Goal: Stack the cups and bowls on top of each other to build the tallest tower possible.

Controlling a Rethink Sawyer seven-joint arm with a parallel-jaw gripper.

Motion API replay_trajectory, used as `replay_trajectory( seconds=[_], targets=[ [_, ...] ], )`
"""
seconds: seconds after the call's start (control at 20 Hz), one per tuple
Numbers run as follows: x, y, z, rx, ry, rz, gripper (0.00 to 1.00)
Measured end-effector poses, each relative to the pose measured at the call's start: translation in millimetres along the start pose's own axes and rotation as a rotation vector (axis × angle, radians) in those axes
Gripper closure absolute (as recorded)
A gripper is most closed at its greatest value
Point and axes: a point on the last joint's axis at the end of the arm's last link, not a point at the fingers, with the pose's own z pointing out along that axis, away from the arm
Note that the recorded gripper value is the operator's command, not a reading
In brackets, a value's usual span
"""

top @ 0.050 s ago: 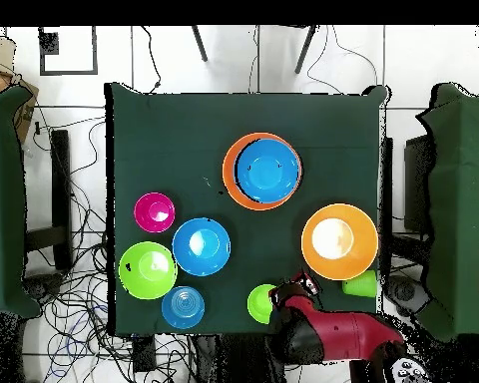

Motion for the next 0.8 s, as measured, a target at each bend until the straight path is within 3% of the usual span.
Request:
replay_trajectory(
  seconds=[0.8],
  targets=[
    [-2.5, -0.9, 16.0, -0.015, 0.001, -0.002, 0.00]
  ],
)
